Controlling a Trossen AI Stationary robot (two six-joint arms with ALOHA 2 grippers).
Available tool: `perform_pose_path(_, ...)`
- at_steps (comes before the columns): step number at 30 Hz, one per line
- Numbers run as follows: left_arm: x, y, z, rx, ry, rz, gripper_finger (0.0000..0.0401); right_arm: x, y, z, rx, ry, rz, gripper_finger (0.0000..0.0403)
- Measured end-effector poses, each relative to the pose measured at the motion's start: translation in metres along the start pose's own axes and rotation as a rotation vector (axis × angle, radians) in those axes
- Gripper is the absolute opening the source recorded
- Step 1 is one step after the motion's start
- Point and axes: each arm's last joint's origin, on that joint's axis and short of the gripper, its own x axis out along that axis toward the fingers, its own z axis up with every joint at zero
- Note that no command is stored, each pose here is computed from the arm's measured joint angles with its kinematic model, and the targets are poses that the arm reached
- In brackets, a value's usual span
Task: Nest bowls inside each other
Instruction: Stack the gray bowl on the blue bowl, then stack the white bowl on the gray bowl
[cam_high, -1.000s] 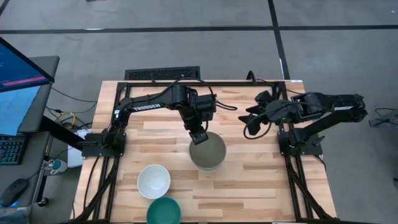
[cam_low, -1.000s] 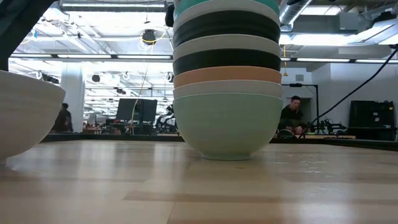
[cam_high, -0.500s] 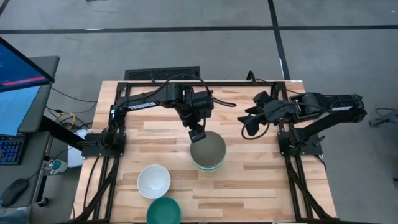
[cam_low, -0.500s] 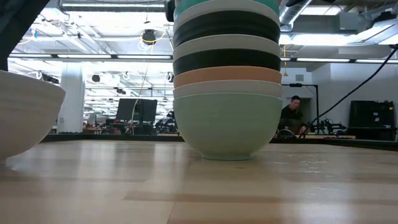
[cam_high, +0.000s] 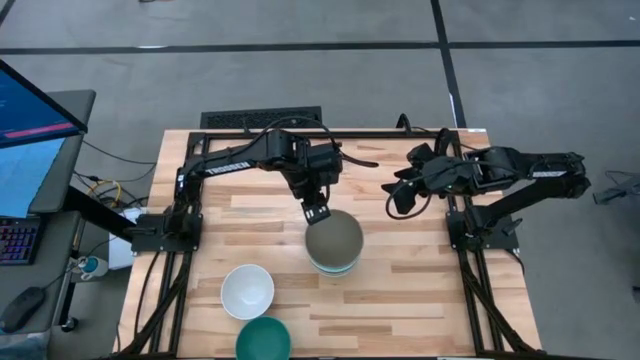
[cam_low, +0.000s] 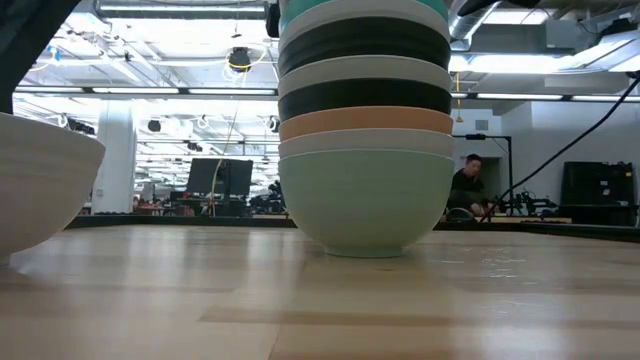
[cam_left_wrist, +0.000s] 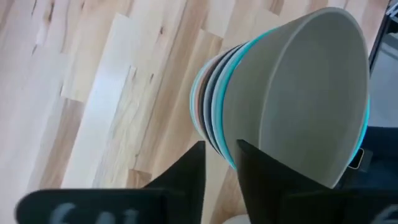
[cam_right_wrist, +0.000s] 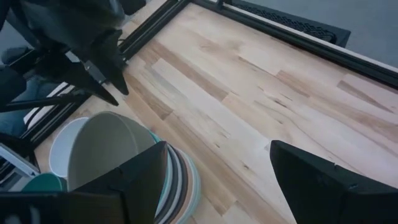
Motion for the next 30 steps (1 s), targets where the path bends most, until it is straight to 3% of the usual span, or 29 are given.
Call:
perform_pose_path(8,0.004,-0.002,0.005,0.013,-0.035,-0.017,0.0052,0.000,0.000,0.000,0.001,0.004,0.003,0.0306)
perform_pose_path(12,0.003,-0.004,0.009,0.030,-0.059,-0.072,0.0052,0.002,0.004,0.000,0.006,0.045,0.061,0.0306)
perform_pose_path(17,0.003,0.002,0.007,0.041,-0.068,0.074,0.0052,0.020,0.021,-0.001,-0.022,0.089,0.129,0.0306)
perform_pose_path(22,-0.001,0.007,0.001,0.030,-0.019,0.093,0.0052,0.054,0.041,-0.001,-0.050,0.179,0.236,0.0306)
perform_pose_path(27,0.000,0.002,0.000,0.041,-0.016,0.093,0.0052,0.081,0.046,-0.004,-0.041,0.242,0.204,0.0306)
perform_pose_path(30,0.001,0.001,-0.004,0.040,0.007,0.149,0.0052,0.087,0.047,-0.005,-0.021,0.253,0.190,0.0306)
